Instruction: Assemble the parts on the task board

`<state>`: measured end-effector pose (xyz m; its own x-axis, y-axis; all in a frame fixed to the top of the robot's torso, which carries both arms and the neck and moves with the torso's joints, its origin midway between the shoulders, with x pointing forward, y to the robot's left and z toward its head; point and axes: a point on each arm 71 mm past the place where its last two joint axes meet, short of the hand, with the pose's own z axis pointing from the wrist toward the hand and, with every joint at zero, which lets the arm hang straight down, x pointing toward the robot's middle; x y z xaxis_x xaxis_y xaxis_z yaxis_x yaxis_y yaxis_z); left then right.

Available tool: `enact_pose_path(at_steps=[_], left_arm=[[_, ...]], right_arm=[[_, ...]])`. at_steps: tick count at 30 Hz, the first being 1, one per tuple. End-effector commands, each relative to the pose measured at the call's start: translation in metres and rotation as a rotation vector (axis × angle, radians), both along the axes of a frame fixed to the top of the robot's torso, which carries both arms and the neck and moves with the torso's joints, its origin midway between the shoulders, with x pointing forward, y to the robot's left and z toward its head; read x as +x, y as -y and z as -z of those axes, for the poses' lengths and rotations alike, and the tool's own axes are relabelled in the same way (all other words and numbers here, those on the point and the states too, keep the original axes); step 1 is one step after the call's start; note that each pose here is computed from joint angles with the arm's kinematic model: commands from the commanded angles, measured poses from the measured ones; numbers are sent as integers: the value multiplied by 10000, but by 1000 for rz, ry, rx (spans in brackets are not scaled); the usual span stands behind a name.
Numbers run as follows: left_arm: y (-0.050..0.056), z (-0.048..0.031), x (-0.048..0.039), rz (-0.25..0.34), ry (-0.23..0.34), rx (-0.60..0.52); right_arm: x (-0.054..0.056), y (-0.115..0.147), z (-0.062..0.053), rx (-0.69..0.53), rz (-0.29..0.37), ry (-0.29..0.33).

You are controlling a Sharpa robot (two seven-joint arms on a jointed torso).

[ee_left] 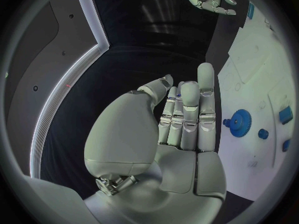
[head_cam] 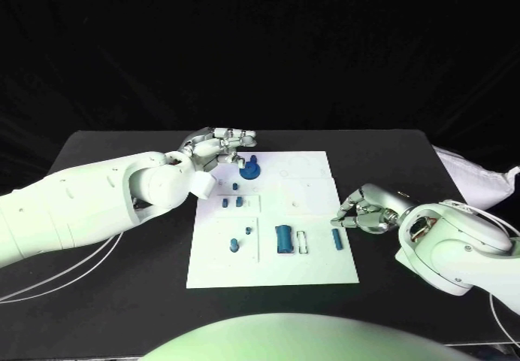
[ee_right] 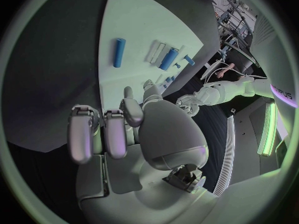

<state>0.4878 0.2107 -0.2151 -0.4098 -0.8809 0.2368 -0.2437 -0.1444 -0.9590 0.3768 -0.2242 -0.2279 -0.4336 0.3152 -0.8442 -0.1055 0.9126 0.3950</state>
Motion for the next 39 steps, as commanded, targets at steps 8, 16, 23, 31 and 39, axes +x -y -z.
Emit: enact_pose_path(at_steps=[8, 16, 23, 31, 39], left_arm=[[27, -10, -7, 19, 8, -9], [25, -6, -7, 18, 7, -8], [17, -1, -7, 17, 6, -8], [17, 1, -10, 18, 5, -8], [11, 1, -11, 17, 4, -6]], right_arm=[[-16, 78, 202, -164, -37, -51], [-20, 42, 309, -199, -46, -80], [-29, -4, 359, -207, -57, -96], [-38, -82, 393, -219, -82, -97], [-28, -133, 427, -311, -139, -91]])
